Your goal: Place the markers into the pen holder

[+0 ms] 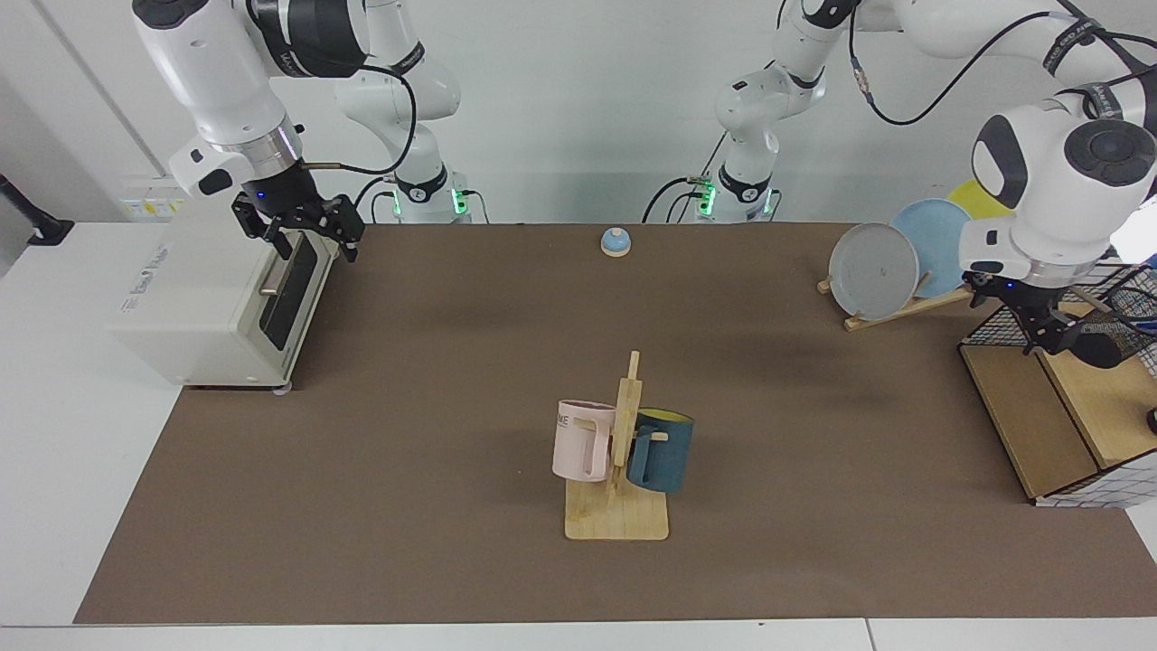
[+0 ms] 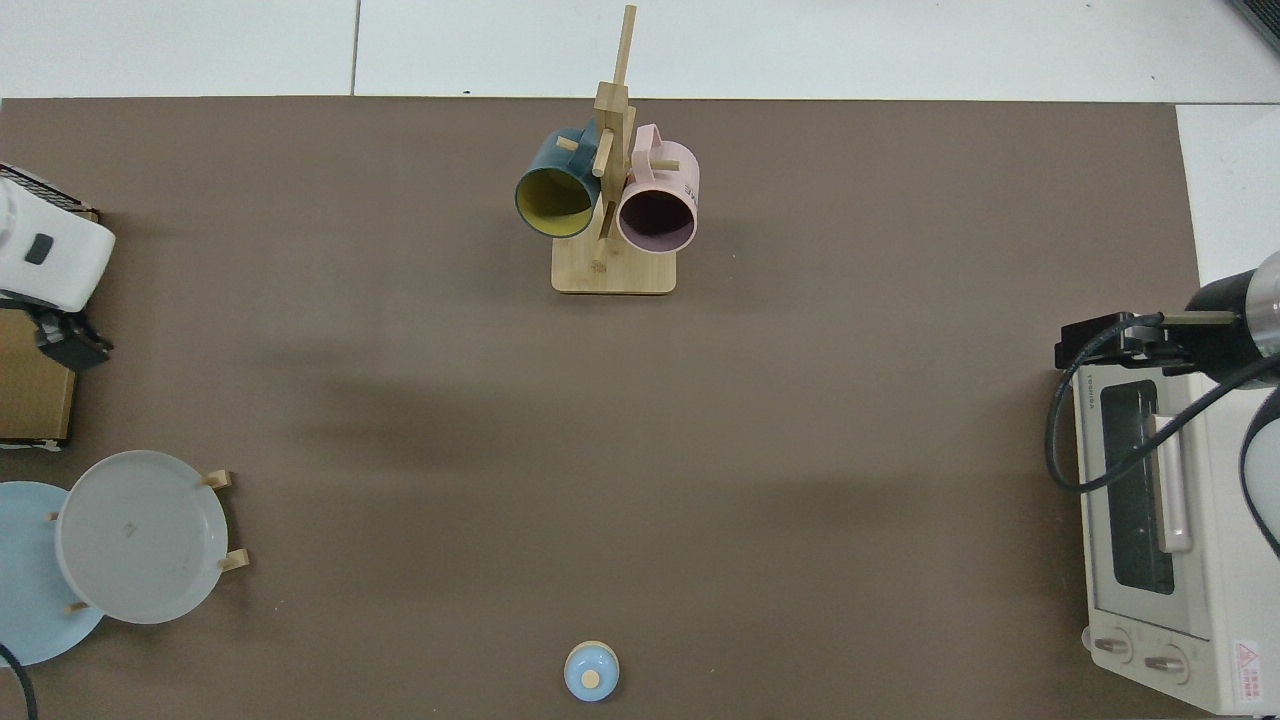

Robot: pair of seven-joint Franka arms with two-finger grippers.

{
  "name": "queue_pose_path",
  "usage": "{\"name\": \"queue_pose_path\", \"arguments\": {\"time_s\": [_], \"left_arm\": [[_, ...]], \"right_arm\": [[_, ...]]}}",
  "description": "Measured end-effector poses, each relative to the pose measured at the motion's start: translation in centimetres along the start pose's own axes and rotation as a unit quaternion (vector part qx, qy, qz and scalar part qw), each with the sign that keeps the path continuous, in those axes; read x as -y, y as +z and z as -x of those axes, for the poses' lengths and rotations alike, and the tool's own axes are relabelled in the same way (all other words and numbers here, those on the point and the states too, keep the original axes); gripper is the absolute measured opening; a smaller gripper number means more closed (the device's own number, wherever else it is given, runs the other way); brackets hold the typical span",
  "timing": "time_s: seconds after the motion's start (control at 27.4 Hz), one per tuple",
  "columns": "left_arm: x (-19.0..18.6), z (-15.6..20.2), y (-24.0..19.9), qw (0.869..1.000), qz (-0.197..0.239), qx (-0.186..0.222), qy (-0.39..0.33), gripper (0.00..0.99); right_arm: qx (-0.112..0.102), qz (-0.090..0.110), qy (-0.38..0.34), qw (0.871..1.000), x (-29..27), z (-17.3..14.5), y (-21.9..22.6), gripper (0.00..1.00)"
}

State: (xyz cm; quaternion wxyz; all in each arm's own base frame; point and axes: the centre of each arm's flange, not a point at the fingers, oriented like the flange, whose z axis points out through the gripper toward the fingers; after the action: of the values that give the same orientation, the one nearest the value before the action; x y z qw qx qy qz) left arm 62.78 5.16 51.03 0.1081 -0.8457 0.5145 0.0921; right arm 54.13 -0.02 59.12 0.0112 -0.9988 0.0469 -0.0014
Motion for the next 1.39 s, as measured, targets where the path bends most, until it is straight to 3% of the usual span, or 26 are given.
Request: {"name": "queue_pose_path", "arguments": {"time_s": [0.29, 0.51, 0.77, 0.95, 1.39], "left_arm": [[-4.9, -6.6, -2.1, 0.991, 0.009, -0.023, -0.128, 0.991], [-6.7, -8.3, -2.9, 0.975, 0.034, -0.035, -0.219, 0.991], [-7.2, -8.4, -2.9, 0.934, 0.096, -0.054, -0.339, 0.991], [-7.9, -8.7, -3.3, 0.909, 0.114, -0.048, -0.399, 0.991], [-9.7, -7.1, -6.6, 0.9, 0.103, -0.035, -0.422, 0.991]], "right_arm": [[0.0, 0.0, 0.0, 1.0, 0.0, 0.0, 0.0, 1.0], [0.0, 0.0, 0.0, 1.0, 0.0, 0.0, 0.0, 1.0], [0.0, 0.0, 0.0, 1.0, 0.0, 0.0, 0.0, 1.0], [0.0, 0.0, 0.0, 1.0, 0.0, 0.0, 0.0, 1.0], [0.0, 0.0, 0.0, 1.0, 0.0, 0.0, 0.0, 1.0]]}}
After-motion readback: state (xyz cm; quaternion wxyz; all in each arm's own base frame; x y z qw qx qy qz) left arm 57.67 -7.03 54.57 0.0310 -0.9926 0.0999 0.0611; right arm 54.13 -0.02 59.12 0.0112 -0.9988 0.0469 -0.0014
